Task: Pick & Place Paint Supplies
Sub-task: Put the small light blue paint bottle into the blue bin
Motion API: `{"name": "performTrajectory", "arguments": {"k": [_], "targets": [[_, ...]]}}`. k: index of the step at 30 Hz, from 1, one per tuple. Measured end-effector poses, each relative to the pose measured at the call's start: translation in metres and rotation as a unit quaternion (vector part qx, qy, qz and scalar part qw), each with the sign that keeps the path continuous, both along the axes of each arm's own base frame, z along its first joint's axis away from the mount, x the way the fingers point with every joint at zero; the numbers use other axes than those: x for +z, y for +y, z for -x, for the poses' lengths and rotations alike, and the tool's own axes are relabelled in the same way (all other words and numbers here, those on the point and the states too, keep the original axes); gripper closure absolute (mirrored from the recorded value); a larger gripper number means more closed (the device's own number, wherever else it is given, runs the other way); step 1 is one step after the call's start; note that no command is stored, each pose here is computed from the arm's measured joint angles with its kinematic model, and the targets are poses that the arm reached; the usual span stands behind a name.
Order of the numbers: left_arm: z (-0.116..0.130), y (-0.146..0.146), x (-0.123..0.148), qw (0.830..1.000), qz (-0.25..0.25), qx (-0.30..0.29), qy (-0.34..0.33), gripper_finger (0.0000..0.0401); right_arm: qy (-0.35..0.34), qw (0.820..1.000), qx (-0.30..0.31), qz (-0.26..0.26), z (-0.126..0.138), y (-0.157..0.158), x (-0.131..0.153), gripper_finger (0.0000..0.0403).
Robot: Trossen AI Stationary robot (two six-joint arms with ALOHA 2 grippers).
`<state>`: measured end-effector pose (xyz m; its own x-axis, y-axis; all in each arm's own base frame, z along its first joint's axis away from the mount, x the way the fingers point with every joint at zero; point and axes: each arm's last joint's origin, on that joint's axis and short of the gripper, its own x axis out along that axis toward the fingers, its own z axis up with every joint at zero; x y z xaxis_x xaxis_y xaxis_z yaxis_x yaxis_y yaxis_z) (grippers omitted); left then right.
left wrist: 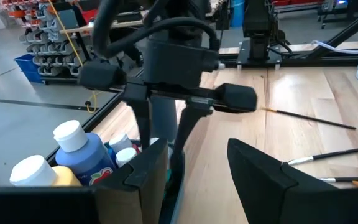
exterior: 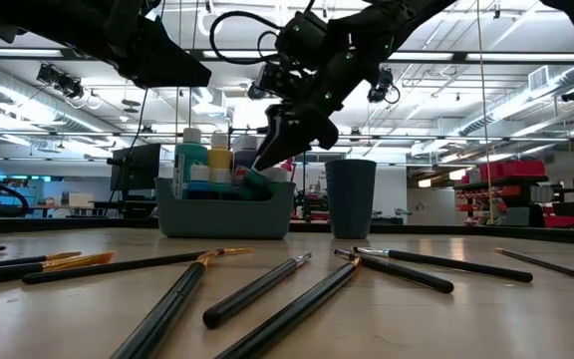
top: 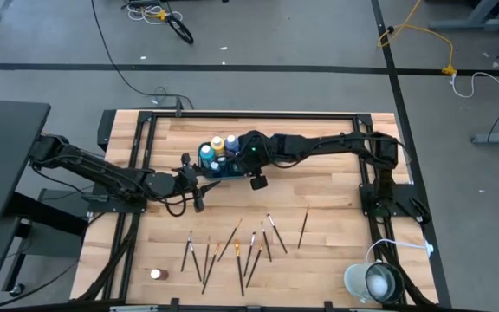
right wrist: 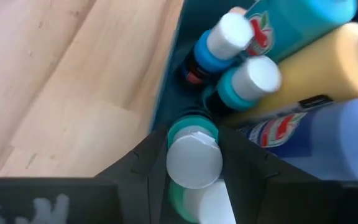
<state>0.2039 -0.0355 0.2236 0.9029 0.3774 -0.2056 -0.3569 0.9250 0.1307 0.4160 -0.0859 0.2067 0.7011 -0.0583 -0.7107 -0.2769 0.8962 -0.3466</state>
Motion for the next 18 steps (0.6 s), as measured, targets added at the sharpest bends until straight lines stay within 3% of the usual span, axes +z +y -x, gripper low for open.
{"name": "performTrajectory", "arguments": {"k": [7, 18], "targets": [[0.0, 0.0, 0.0, 1.0, -0.001, 0.0, 0.0, 0.0225, -0.007, 1.0, 0.004, 0.006, 0.0004, -0.0065, 0.001, 0.0271], [0.0, 0.0, 0.0, 1.0, -0.001, 0.0, 0.0, 0.0225, -0.002, 1.0, 0.009, 0.011, -0.0014, -0.0082, -0.0047, 0.0235]]}}
